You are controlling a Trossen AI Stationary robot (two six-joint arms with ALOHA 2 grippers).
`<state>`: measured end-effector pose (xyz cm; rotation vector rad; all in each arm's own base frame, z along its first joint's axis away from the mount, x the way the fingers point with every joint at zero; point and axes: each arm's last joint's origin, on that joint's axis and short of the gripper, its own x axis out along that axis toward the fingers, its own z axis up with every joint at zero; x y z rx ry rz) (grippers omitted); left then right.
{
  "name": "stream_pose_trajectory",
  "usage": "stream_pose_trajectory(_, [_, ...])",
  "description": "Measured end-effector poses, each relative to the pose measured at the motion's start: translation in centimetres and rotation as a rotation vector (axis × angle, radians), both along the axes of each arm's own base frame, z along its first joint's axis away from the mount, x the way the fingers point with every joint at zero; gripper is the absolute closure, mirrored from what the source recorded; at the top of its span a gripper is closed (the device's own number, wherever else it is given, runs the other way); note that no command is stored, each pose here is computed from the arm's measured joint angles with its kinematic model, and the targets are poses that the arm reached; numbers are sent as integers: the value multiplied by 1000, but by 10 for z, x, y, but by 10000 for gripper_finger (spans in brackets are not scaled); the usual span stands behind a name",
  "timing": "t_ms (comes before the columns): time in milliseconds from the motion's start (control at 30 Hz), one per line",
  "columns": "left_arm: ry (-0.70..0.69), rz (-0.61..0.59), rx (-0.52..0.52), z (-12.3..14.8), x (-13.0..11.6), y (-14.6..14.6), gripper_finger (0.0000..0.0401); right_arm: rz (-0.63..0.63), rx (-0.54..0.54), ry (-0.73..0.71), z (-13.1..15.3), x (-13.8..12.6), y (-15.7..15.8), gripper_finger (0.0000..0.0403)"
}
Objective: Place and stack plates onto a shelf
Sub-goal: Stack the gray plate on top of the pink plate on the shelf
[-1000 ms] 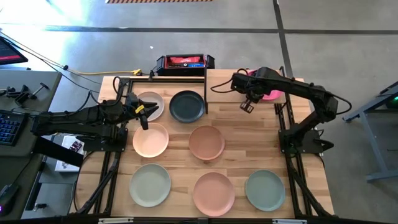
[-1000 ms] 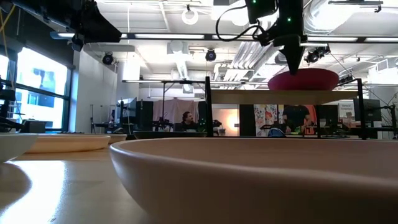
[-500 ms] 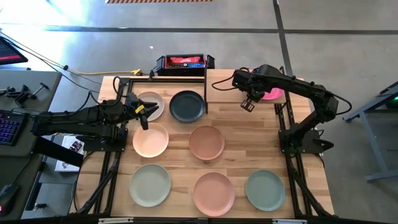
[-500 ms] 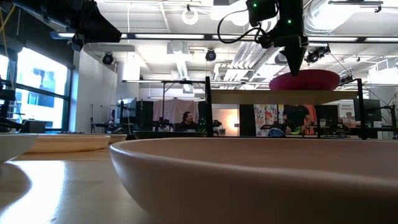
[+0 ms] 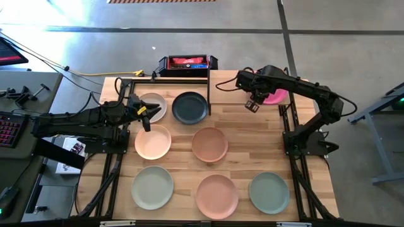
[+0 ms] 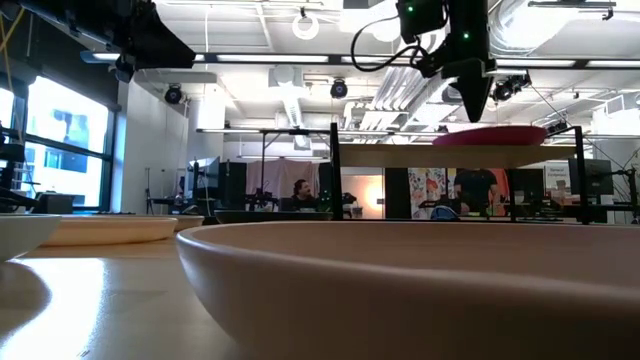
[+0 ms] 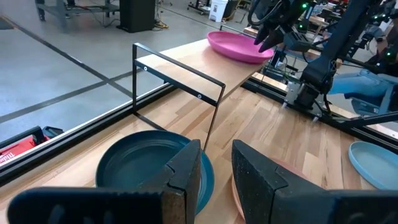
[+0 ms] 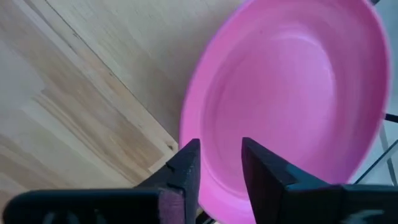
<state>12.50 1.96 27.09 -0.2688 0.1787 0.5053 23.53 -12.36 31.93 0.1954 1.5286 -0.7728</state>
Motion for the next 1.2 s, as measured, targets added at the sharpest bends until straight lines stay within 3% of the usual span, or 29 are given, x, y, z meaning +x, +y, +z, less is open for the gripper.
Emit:
stream_pose_trajectory(267, [-17,5,-20,1,0,0,321,-22,87,-118,20,3,3,306])
stream_pose_trajectory(500, [-28,-21,-47,1,1,-1,321,-87,275,-287,45,9,25,307])
stream_pose_trajectory(667, [-46,-41,-95,0,1,-2,321,-81,397,-330,49,19,54,307])
stream_pose_trajectory(967, [-48,-106,-141,-1,3,-4,321,-86,436,-435,51,40,114,307])
stream_pose_trajectory(1200, [-10,-191,-202,-6,11,-6,321,-129,375,-530,54,47,154,307])
